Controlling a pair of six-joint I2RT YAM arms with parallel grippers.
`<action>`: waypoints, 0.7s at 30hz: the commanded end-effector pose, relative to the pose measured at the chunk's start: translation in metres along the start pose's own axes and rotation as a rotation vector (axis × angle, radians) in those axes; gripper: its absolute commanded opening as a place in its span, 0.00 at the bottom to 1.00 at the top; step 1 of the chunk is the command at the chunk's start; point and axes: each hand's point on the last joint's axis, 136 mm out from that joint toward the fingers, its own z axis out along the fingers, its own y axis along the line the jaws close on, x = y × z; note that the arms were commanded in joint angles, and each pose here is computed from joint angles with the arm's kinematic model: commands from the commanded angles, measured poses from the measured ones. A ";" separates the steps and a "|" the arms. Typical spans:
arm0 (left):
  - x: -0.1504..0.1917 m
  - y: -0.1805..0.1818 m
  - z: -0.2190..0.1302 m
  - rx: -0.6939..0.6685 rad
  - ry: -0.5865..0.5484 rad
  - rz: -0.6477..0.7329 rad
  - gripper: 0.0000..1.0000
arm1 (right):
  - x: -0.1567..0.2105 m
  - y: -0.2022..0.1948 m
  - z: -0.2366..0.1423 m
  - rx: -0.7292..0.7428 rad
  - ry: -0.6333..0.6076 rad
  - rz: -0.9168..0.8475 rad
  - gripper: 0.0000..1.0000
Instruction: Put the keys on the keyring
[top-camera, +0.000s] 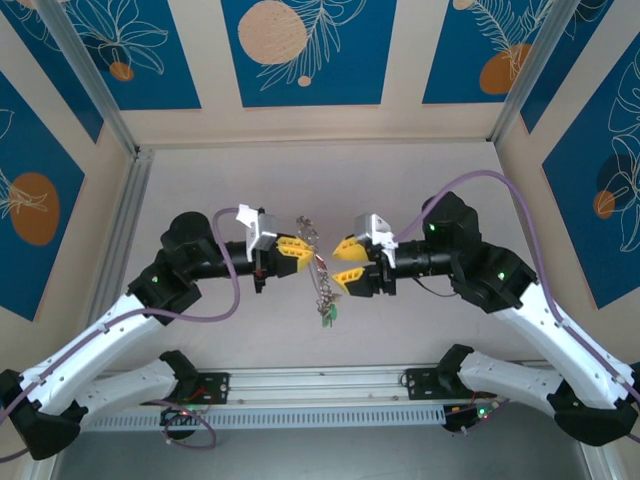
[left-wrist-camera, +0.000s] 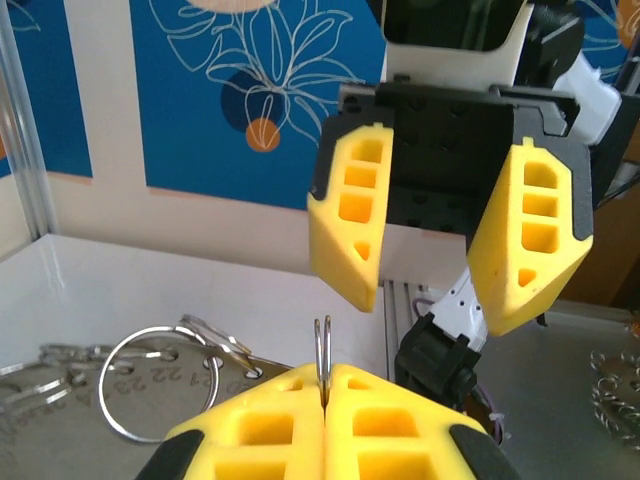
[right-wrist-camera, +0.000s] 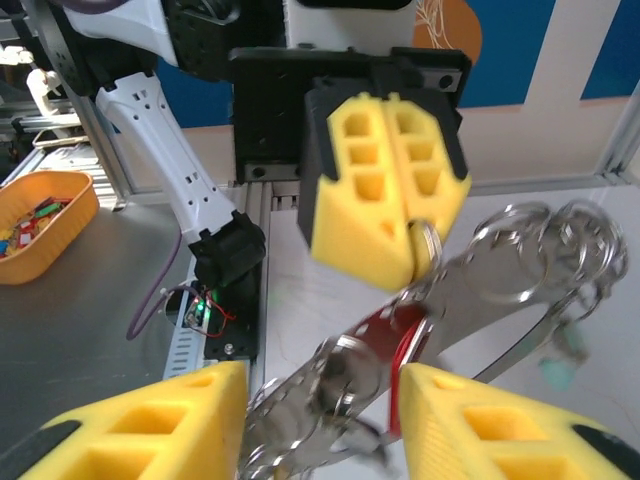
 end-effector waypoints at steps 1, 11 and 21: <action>-0.036 -0.022 -0.012 0.100 -0.121 0.070 0.00 | 0.000 0.007 -0.003 -0.023 -0.033 0.006 0.48; -0.039 -0.033 -0.015 0.201 -0.131 0.054 0.00 | 0.000 -0.009 0.006 -0.022 -0.093 0.034 0.48; -0.036 -0.033 -0.013 0.236 -0.121 0.030 0.00 | -0.002 0.000 0.019 -0.148 -0.133 0.022 0.43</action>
